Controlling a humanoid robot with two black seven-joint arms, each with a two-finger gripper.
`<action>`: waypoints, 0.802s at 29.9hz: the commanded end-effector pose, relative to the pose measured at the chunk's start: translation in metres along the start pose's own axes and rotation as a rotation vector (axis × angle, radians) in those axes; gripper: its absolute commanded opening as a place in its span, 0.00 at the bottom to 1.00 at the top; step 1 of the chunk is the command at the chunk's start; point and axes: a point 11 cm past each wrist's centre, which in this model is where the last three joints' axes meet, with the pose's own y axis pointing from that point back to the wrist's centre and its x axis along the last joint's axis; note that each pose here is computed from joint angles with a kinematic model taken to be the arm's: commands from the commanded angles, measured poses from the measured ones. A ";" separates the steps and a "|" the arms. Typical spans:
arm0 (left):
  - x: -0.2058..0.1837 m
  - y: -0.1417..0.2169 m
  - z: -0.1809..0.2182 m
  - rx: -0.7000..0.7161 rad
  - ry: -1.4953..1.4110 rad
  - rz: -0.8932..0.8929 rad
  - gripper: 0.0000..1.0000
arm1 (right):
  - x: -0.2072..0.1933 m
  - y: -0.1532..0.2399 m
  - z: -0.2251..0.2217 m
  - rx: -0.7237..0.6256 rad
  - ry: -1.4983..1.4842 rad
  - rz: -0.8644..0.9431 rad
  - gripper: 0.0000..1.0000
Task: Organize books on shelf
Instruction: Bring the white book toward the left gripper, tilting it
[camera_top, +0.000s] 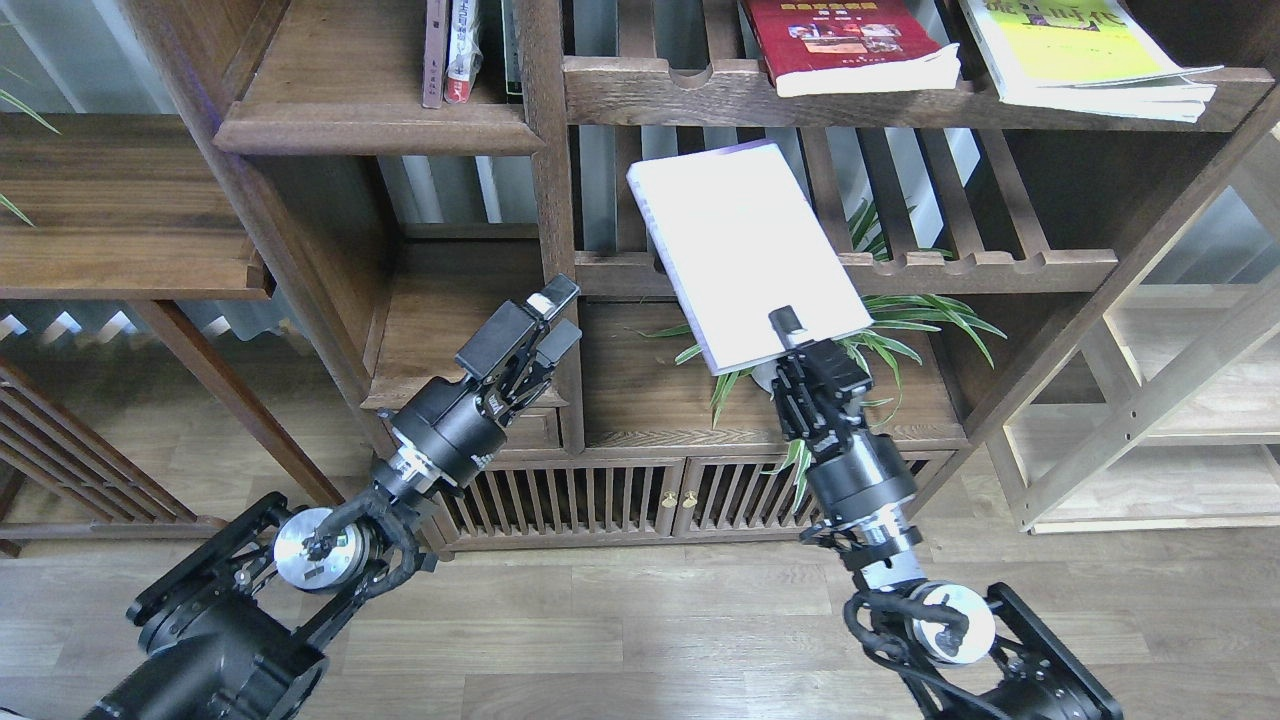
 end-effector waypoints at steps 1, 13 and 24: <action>0.002 -0.001 -0.007 0.059 0.058 -0.005 0.99 | 0.002 0.001 0.009 -0.025 -0.005 0.008 0.03; -0.001 -0.003 0.000 0.112 0.038 -0.006 0.99 | 0.009 0.008 0.043 -0.139 -0.021 0.033 0.03; 0.004 0.005 -0.001 0.194 0.014 0.022 0.98 | 0.014 0.015 0.053 -0.174 -0.012 0.050 0.04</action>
